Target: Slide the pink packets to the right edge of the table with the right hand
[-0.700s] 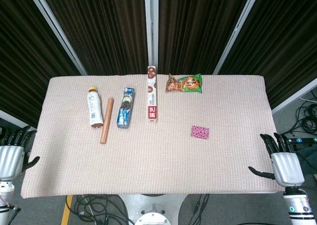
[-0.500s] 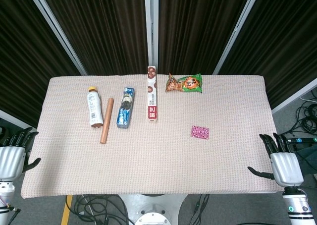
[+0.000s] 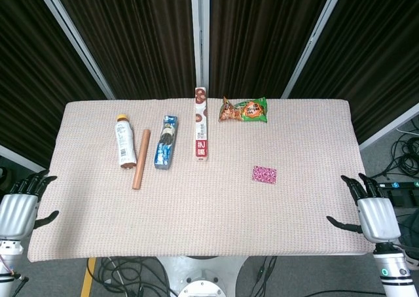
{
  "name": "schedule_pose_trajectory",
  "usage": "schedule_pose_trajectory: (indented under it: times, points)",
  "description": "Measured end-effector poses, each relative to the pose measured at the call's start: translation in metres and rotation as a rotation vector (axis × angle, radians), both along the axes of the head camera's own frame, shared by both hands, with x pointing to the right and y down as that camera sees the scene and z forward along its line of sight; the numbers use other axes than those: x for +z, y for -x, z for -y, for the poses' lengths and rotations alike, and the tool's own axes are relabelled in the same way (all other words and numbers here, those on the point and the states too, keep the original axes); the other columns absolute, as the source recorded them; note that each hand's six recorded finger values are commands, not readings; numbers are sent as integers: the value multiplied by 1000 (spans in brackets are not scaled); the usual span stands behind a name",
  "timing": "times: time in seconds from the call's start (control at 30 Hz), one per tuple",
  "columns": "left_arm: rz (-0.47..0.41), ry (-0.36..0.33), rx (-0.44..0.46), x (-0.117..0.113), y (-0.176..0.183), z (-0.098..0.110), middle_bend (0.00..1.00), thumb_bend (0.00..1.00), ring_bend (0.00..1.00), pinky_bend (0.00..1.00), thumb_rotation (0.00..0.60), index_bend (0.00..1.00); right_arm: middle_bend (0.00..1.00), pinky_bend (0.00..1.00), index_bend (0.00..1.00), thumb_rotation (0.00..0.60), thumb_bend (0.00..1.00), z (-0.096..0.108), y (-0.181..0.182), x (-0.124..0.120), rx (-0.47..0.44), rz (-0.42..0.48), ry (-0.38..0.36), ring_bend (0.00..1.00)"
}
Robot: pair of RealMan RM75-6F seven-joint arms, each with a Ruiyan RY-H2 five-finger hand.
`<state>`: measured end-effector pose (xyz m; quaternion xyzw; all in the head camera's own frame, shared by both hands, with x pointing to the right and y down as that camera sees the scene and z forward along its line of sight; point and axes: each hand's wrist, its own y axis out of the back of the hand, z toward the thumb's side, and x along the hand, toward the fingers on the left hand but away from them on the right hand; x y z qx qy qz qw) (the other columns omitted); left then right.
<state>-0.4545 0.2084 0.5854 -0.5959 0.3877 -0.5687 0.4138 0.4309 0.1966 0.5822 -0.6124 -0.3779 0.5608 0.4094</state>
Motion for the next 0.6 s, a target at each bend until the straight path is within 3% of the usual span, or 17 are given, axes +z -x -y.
schedule_pose_trajectory:
  times: [0.03, 0.1, 0.17, 0.2, 0.27, 0.43, 0.6]
  points:
    - [1, 3, 0, 1, 0, -1, 277, 32, 199, 259, 600, 279, 568, 838, 213, 368, 120, 4, 2, 1, -9, 10, -9, 610]
    - [5, 10, 0, 3, 2, -2, 277, 32, 200, 260, 600, 279, 794, 981, 216, 385, 202, 15, 11, 5, -24, 40, -28, 836]
    - [9, 20, -2, 5, 3, -4, 277, 33, 200, 260, 600, 278, 956, 1000, 206, 390, 262, 23, 17, 8, -35, 52, -27, 958]
    - [10, 25, -3, 5, 4, -5, 277, 33, 200, 260, 600, 278, 990, 1000, 196, 386, 287, 26, 19, 12, -38, 50, -15, 987]
    - [10, 28, -1, 4, 4, -6, 277, 32, 199, 259, 600, 278, 1000, 1000, 180, 388, 323, 31, 23, 19, -42, 41, 17, 1000]
    - [8, 32, -7, 3, 8, -7, 277, 32, 199, 259, 600, 278, 1000, 1000, 166, 399, 390, 41, 33, 50, -38, -4, 184, 1000]
    - [9, 46, -12, 5, 12, -9, 277, 32, 199, 259, 600, 279, 1000, 1000, 166, 482, 435, 48, 47, 81, -38, -66, 312, 1000]
